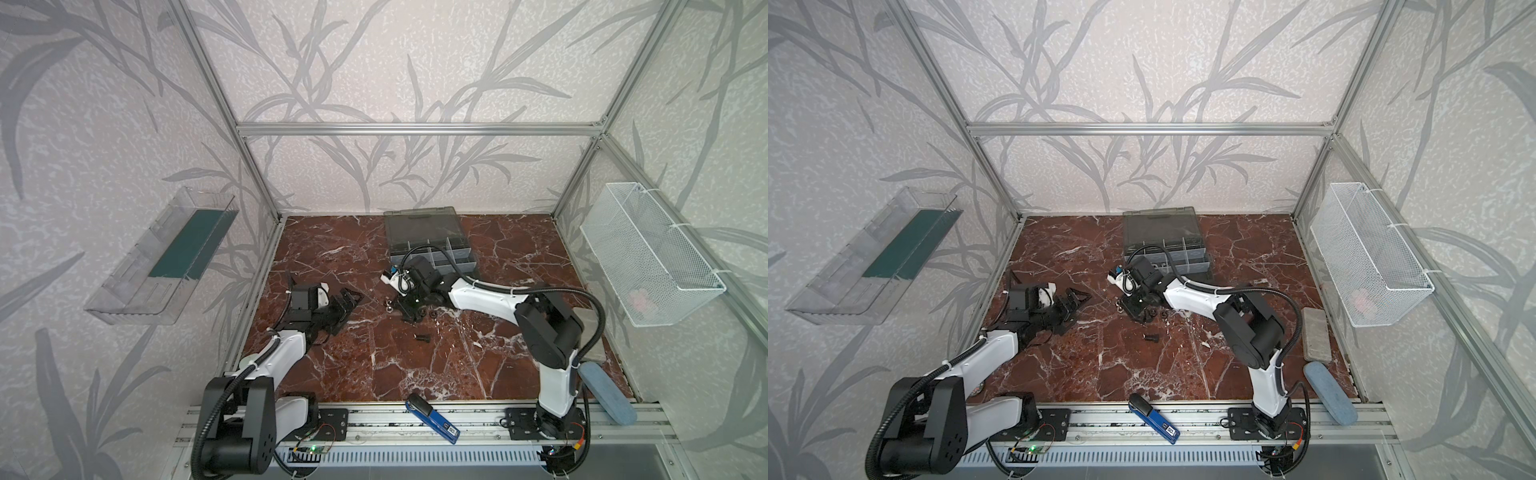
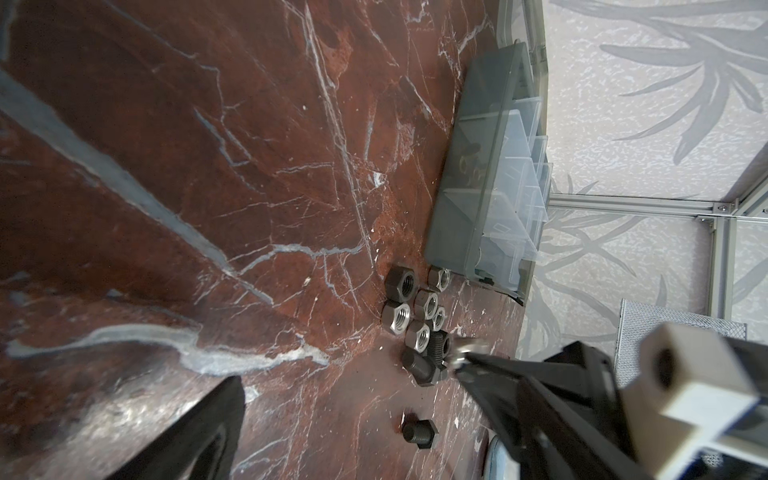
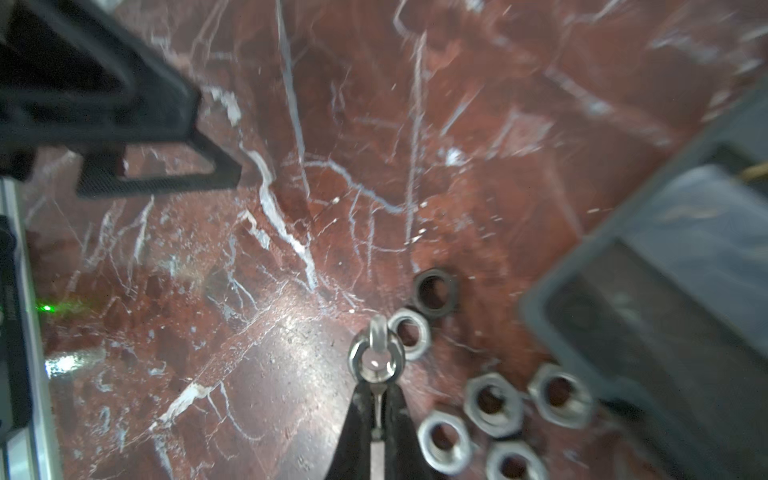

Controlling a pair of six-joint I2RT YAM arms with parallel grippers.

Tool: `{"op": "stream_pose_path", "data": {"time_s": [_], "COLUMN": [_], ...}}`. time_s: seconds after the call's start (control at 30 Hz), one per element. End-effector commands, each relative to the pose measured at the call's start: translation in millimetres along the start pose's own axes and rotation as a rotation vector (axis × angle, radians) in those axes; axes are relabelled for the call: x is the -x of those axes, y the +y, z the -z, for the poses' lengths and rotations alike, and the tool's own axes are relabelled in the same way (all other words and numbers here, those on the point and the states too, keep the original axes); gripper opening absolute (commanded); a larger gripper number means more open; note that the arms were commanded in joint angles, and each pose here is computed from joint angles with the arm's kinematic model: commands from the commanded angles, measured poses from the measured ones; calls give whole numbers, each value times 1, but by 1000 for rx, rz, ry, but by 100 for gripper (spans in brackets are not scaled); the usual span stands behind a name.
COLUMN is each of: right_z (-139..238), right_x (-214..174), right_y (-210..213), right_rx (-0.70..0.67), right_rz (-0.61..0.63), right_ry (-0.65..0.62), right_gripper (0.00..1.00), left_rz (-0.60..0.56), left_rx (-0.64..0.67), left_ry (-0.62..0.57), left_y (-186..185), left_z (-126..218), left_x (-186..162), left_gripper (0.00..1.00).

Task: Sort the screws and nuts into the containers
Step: 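Lift the silver wing nut and carry it to the organizer box, then lower the wing nut into the wing-nut compartment and open the right gripper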

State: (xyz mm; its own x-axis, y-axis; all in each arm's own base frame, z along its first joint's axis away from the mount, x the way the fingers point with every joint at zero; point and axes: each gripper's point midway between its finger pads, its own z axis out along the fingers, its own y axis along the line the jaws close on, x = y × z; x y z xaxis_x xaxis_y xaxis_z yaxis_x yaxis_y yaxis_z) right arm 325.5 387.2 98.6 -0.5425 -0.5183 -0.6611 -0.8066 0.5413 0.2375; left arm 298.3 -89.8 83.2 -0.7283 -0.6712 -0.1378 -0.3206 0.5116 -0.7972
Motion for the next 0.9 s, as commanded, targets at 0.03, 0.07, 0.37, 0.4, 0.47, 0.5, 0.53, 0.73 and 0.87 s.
{"op": "stream_pose_path", "data": {"time_s": [0.03,0.07,0.37,0.4,0.47,0.5,0.53,0.73,0.87], "right_z": [52,58,58,55,52,51,48,33,29], "right_x": [40,41,35,35,35,34,34,24,21], "right_y": [-57,-71,-146,-150,-157,-161,-164,-175,-179], "right_rx": [-117,-144,-332,-345,-373,-387,-396,-415,-429], "right_rz": [-71,-93,-124,-123,-128,-133,-133,-141,-142], "right_ry": [-144,-145,-84,-74,-57,-51,-43,9,29], "right_gripper": [0,0,0,0,0,0,0,0,0], "left_rz": [-5,-9,-59,-63,-70,-71,-71,-76,-77], "left_rx": [-27,-30,9,13,15,18,20,19,21], "left_ry": [15,20,36,41,51,56,56,59,60], "left_y": [-9,-11,-20,-21,-23,-23,-22,-24,-24], "left_z": [-2,-3,-11,-12,-15,-16,-17,-18,-18], "left_x": [3,3,-2,-4,-6,-7,-8,-9,-10], "left_gripper": [99,100,100,99,100,100,99,100,99]}}
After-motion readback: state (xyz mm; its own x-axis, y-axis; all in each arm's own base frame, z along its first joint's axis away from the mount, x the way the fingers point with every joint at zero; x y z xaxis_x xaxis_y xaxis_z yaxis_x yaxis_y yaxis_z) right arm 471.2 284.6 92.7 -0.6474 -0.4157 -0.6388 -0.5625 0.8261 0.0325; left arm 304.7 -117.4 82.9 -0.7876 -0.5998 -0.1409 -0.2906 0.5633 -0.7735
